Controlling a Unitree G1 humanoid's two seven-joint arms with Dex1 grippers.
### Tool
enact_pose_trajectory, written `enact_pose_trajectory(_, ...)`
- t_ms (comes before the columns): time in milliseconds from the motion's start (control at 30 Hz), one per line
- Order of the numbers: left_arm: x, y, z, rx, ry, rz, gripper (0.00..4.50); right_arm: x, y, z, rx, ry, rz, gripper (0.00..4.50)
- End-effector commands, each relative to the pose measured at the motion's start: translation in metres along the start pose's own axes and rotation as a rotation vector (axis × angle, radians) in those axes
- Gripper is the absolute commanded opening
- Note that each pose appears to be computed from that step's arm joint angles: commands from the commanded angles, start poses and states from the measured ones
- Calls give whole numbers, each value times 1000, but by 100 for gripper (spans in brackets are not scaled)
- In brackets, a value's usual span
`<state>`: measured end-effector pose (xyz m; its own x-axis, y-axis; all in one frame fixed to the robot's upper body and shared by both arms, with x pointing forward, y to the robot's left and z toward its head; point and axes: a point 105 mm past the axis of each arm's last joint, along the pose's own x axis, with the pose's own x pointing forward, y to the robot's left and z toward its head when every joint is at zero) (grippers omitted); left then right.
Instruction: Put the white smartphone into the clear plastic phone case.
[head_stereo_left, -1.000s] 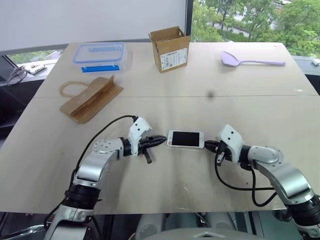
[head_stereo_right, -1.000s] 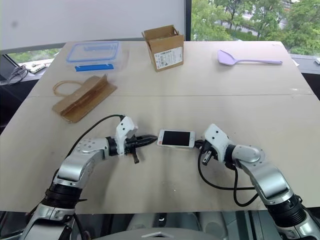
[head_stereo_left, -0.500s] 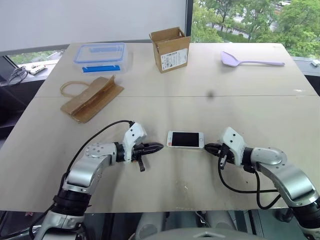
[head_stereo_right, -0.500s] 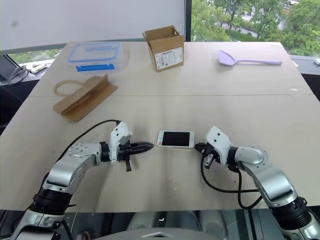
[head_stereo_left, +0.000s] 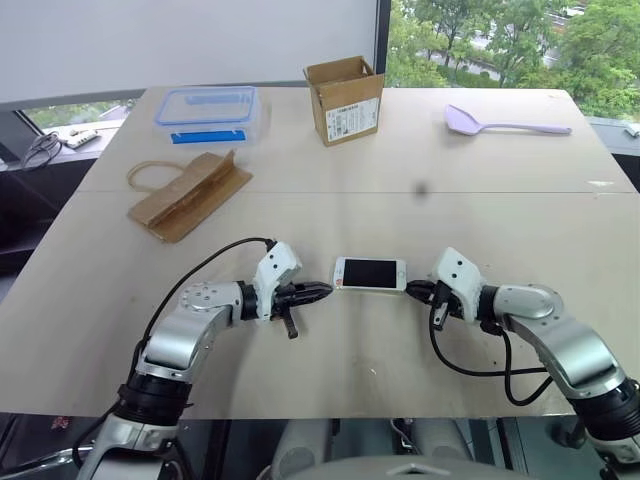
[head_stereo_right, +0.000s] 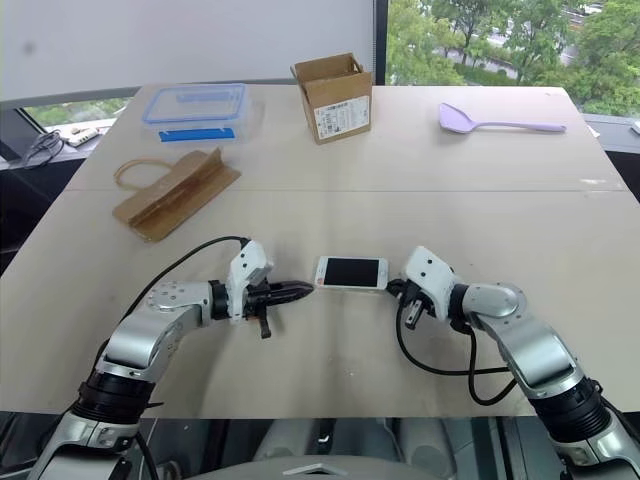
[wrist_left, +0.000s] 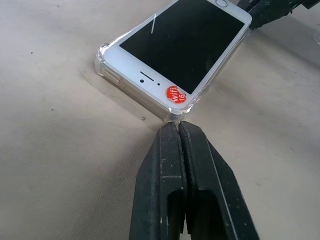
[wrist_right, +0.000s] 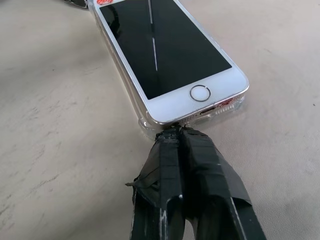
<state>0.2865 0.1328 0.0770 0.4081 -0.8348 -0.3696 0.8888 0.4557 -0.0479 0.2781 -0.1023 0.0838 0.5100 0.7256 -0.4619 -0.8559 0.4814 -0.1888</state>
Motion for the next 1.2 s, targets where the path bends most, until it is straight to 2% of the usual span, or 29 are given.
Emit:
enact_pose_trajectory(33,-7,-1,11,-20,-59,-29,2,-9,3,6,-14,-34,13,0)
enact_pose_trajectory(133,-15,2,22,-31,-108,-40,2,-18,-2,6,-6,-40,-8,0)
enact_pose_trajectory(300,-8,3,37,-16,-153,-51,2,-22,2,27,36,-136,34,0)
enact_pose_trajectory(400,8,7,43,6,-155,-17,2,-11,4,41,34,-177,56,0)
enact_pose_trajectory(600,32,11,41,34,-114,38,2,20,-4,43,20,-148,31,0)
enact_pose_trajectory(767,31,10,29,41,-64,41,2,40,-7,25,28,-28,22,0)
enact_pose_trajectory(833,30,11,28,42,-62,44,2,42,-3,11,17,50,49,0)
enact_pose_trajectory(967,29,11,26,42,-62,54,2,41,11,-28,109,276,116,0)
enact_pose_trajectory(1200,30,7,22,34,-60,58,2,43,22,-57,203,428,153,0)
